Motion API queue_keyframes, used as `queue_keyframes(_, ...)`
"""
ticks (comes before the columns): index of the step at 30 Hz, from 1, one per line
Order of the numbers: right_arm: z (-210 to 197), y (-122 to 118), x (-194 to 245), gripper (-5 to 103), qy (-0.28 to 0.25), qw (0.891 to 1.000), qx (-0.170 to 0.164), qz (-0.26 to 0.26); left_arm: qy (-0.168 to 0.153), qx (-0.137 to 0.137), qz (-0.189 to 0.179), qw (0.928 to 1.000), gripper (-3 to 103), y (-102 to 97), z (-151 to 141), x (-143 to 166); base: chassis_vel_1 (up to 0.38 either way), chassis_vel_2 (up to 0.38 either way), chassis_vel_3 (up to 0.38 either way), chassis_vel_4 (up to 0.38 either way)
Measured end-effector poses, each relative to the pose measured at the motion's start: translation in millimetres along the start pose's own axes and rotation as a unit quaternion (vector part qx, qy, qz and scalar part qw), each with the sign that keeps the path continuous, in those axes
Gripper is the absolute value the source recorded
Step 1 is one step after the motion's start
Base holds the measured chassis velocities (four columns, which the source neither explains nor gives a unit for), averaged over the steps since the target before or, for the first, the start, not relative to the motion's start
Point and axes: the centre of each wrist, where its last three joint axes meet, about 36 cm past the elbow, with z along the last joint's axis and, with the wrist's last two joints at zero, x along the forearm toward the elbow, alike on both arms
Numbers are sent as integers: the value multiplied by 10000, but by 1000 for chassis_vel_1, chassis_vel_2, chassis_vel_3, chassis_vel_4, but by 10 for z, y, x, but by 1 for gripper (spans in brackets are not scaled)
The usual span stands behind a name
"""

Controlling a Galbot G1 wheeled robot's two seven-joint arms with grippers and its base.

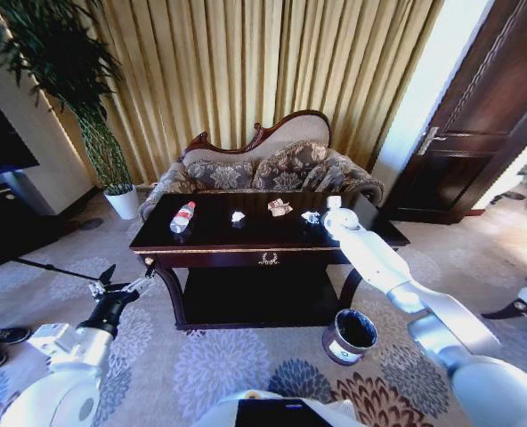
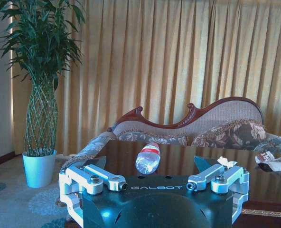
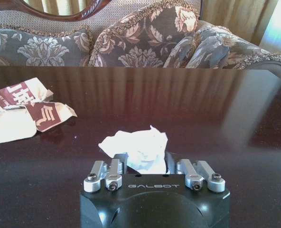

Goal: Move to the front of the table and place the trash on the table into the trash bin.

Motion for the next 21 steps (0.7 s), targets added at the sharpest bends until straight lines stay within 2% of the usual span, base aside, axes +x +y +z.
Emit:
queue_keyframes(1,2,-5,4,44,-3,10000,-1,2,0,0,4,10000,100,0,-1,0,0,0,0,0)
queue_keyframes(4,8,-18,24,27,-21,10000,9,2,-7,-4,16,10000,100,1,-5,-4,0,0,0,0)
queue_keyframes(5,8,-18,24,27,-21,10000,9,2,-7,-4,16,10000,100,1,-5,-4,0,0,0,0)
queue_keyframes(8,10,-27,58,12,-53,10000,26,-6,-9,5,24,10000,100,-2,-4,-5,0,0,0,0)
queue_keyframes(10,12,-31,67,12,-60,10000,32,-5,-9,10,25,10000,100,-4,-2,-6,0,0,0,0)
queue_keyframes(12,10,-41,87,2,-79,10000,41,12,-11,13,27,10000,100,-5,-2,-6,0,0,0,0)
queue_keyframes(17,-25,-78,213,0,-180,9998,-44,11,-19,12,38,10000,100,2,-9,-9,0,0,0,0)
queue_keyframes(21,-55,-130,498,0,-548,9981,-210,-199,-65,48,52,10000,100,3,-23,-22,0,0,0,0)
